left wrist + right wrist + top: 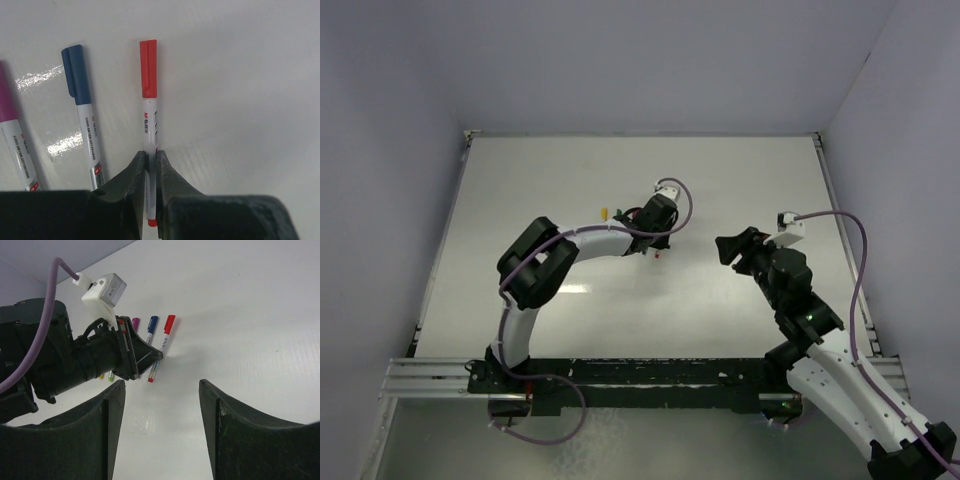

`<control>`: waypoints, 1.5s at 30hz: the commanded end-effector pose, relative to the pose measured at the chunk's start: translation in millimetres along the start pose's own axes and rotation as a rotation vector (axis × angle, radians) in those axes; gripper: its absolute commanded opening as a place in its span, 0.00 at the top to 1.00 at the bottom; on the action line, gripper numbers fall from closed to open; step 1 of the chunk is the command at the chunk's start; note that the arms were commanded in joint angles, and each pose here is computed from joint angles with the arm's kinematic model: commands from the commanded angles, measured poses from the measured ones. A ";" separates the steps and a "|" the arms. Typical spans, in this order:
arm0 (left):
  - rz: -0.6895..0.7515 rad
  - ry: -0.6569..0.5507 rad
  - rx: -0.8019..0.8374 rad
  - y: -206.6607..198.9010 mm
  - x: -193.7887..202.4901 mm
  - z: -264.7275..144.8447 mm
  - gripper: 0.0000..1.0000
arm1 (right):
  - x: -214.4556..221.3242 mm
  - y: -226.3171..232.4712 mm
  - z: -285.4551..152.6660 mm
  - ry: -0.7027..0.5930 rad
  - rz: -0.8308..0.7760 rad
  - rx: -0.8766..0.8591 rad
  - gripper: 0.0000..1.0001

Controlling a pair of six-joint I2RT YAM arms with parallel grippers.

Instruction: Insert the pens into the pen caps

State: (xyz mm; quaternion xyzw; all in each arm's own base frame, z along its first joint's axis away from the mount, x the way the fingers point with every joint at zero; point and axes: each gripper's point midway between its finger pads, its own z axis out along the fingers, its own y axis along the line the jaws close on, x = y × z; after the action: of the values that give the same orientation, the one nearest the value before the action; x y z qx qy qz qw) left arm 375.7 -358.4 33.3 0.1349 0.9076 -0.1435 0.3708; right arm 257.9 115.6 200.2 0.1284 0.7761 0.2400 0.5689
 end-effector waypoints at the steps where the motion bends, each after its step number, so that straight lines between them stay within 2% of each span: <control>1: -0.029 0.001 -0.008 -1.8 -6.7 7.2 0.86 | -5.7 0.6 1.7 -0.034 0.023 0.000 0.37; 12: -0.045 0.039 -0.048 6.5 8.2 17.0 0.75 | 1.2 -1.9 2.2 -0.024 0.027 -0.004 0.37; 16: -0.045 0.026 -0.038 3.5 1.8 13.9 0.72 | 1.3 -1.3 2.7 -0.025 0.027 -0.008 0.37; 20: -0.037 -0.021 -0.002 -5.5 -21.3 1.9 0.71 | 0.1 -0.4 3.2 -0.029 0.025 -0.012 0.37; 27: -0.003 -0.136 0.025 -16.2 -76.9 -32.9 0.68 | 1.5 0.0 2.8 -0.029 0.018 -0.021 0.37; 33: -0.006 -0.242 0.108 -28.9 -115.2 -80.9 0.66 | 3.5 -3.9 0.5 -0.022 0.019 -0.006 0.36; 39: 0.022 -0.342 0.165 -22.7 -123.3 -137.1 0.64 | -1.2 -14.5 -2.7 -0.043 -0.004 0.048 0.35; 41: 0.036 -0.347 0.142 -12.0 -116.0 -149.3 0.62 | -3.4 -19.6 -4.5 -0.052 -0.013 0.073 0.31; 43: 0.029 -0.341 0.087 4.6 -106.2 -161.4 0.60 | -5.0 -26.2 -6.5 -0.061 -0.021 0.106 0.19; 45: 0.021 -0.338 0.035 21.7 -94.8 -174.9 0.58 | -7.7 -33.5 -8.4 -0.070 -0.031 0.146 0.12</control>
State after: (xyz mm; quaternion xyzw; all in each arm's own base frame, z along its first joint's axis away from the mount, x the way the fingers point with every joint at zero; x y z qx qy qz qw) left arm 348.3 -326.5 220.1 0.1374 0.8218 -0.2224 0.5063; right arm 253.3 101.3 182.2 0.1456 0.7811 0.2113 0.5692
